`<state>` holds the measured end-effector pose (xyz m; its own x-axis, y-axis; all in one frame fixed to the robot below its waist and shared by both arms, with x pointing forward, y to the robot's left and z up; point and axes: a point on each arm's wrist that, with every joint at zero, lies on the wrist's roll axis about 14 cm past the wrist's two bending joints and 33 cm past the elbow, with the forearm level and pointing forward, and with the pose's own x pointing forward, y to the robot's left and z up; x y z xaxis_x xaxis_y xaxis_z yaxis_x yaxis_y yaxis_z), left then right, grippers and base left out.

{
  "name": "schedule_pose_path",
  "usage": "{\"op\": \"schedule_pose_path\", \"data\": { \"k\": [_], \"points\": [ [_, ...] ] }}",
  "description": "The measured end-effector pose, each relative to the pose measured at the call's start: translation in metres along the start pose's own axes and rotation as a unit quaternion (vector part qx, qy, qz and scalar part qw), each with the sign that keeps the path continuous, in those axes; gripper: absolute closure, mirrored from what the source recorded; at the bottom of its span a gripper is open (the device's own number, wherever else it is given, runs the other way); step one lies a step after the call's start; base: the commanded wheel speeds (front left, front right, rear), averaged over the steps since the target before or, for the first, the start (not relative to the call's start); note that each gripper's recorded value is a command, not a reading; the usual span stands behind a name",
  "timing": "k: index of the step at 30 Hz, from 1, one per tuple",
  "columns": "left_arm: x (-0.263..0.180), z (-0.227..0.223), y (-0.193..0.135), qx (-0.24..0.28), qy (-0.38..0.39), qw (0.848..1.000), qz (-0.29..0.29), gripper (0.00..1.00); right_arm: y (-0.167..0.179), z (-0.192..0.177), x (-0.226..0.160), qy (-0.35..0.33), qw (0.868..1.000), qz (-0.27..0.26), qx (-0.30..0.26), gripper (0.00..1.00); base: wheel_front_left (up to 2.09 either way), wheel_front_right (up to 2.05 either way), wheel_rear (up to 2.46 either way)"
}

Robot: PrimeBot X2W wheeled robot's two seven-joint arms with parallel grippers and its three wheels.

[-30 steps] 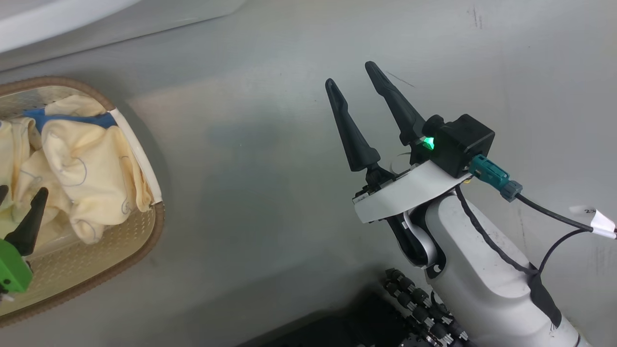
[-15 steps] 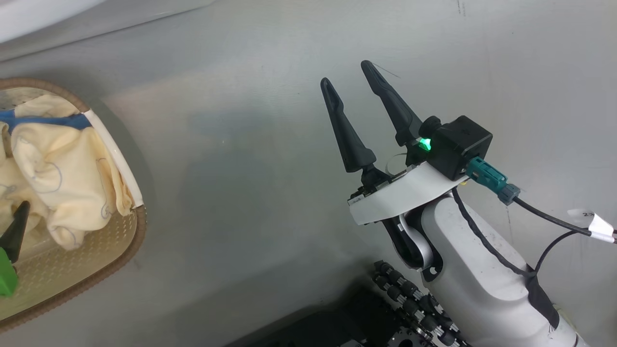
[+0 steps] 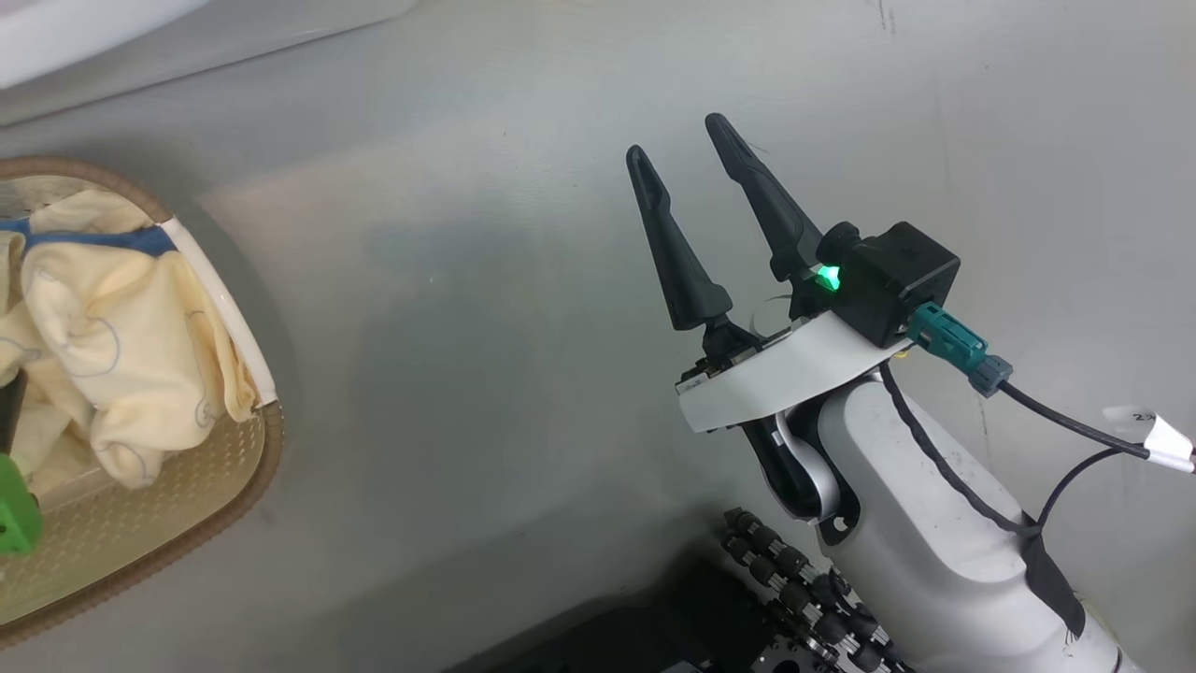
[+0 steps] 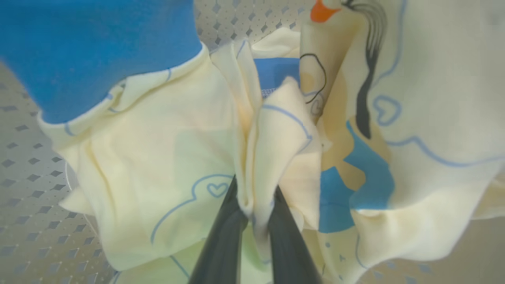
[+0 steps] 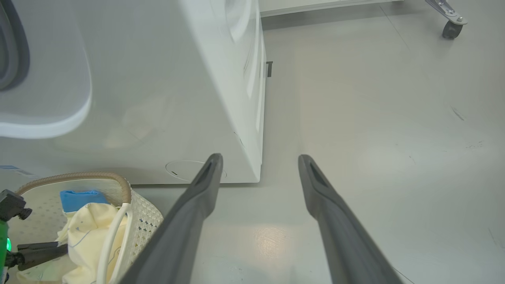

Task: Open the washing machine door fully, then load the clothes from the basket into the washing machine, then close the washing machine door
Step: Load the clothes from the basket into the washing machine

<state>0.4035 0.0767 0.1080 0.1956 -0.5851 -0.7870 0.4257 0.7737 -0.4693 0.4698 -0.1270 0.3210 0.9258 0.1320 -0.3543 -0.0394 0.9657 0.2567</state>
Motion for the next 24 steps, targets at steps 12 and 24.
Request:
{"op": "schedule_pose_path", "data": {
  "k": [12,24],
  "points": [
    [-0.020,0.039,-0.026,-0.026,-0.102,0.994,-0.015,1.00,0.008,0.024,0.001,-0.030,1.000,0.009,0.002,0.00,0.00,0.00,0.00],
    [-0.067,0.077,-0.049,-0.075,-0.189,0.979,-0.016,1.00,0.016,0.055,-0.002,-0.065,0.998,0.017,0.002,0.00,0.00,0.00,0.00]
  ]
}}
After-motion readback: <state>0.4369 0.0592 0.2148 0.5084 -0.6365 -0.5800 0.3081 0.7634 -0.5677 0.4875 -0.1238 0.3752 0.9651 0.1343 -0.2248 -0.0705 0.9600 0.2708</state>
